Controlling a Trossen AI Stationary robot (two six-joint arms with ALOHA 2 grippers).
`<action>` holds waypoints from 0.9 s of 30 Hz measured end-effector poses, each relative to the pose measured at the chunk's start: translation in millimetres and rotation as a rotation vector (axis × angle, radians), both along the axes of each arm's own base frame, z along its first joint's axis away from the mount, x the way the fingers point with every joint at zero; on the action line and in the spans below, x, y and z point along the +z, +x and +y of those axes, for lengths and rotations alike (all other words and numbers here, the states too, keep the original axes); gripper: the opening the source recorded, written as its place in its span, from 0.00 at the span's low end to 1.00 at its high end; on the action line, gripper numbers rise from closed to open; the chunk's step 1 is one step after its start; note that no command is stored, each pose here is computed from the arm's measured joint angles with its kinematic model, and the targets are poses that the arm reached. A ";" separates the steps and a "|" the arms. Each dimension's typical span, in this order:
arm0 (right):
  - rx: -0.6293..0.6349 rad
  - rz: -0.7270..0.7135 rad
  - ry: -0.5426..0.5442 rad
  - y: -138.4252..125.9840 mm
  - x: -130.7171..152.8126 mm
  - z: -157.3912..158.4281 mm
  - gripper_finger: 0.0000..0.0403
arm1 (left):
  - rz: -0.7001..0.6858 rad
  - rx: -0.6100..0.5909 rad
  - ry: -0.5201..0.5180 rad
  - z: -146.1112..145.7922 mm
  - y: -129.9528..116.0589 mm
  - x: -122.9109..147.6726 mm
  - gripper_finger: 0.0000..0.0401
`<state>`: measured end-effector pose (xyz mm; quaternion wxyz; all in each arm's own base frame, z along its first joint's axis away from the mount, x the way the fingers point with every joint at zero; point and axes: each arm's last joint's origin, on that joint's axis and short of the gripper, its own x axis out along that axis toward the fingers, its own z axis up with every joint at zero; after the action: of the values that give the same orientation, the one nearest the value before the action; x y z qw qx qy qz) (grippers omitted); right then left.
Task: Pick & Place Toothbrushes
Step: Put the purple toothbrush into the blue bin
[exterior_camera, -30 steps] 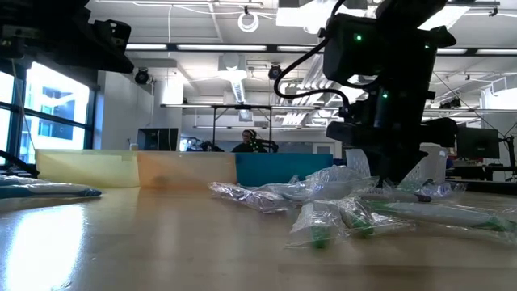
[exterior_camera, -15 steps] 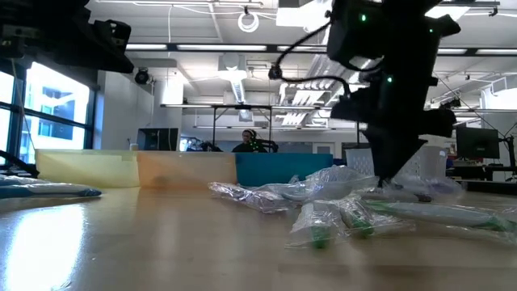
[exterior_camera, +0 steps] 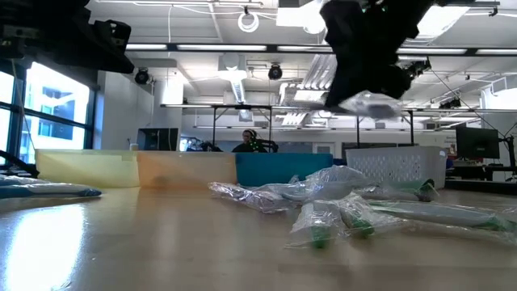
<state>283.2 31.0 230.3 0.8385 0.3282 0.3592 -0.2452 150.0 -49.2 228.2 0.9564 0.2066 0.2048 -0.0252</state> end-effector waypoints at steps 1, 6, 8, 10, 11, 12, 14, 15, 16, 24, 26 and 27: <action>0.008 -0.035 -0.010 0.3 5.3 -2.3 0.00 | 0.000 0.000 0.000 0.0 0.0 0.0 0.01; 0.038 -0.186 -0.088 5.0 25.4 -17.2 0.00 | 0.000 0.000 0.000 0.0 0.0 0.0 0.01; 0.038 -0.239 -0.128 8.4 31.0 -25.2 0.01 | 0.000 0.000 0.000 0.0 0.0 0.0 0.01; 0.031 -0.287 -0.161 11.7 35.7 -34.0 0.01 | 0.000 -0.001 0.000 0.0 0.0 0.0 0.01; 0.027 -0.305 -0.177 12.8 37.6 -38.5 0.01 | -0.001 -0.001 -0.001 0.0 0.0 0.1 0.01; 0.019 -0.322 -0.191 13.7 39.4 -43.4 0.01 | 0.000 -0.001 0.000 0.0 0.0 0.0 0.01; 0.001 -0.346 -0.217 14.8 42.4 -52.7 0.01 | 0.000 -0.001 0.000 0.0 0.0 0.0 0.01; -0.008 -0.353 -0.229 14.9 43.4 -57.3 0.01 | 0.000 -0.001 0.000 0.0 0.0 0.0 0.01; -0.019 -0.361 -0.239 15.0 44.4 -62.0 0.01 | 0.000 -0.001 0.000 0.0 0.0 0.0 0.01; -0.111 -0.377 -0.303 16.5 43.8 -95.9 0.01 | -0.001 -0.001 0.003 0.0 0.0 0.1 0.01; -0.122 -0.396 -0.318 19.7 42.9 -101.0 0.01 | -0.002 0.007 0.007 0.2 0.1 0.1 0.01; -0.123 -0.392 -0.328 20.6 41.6 -103.8 0.01 | -0.003 0.009 0.008 0.3 0.0 0.2 0.01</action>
<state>303.8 -72.8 271.9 0.9176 0.2503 0.1248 -0.2826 150.1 -48.9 228.4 0.9560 0.2095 0.2043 -0.0198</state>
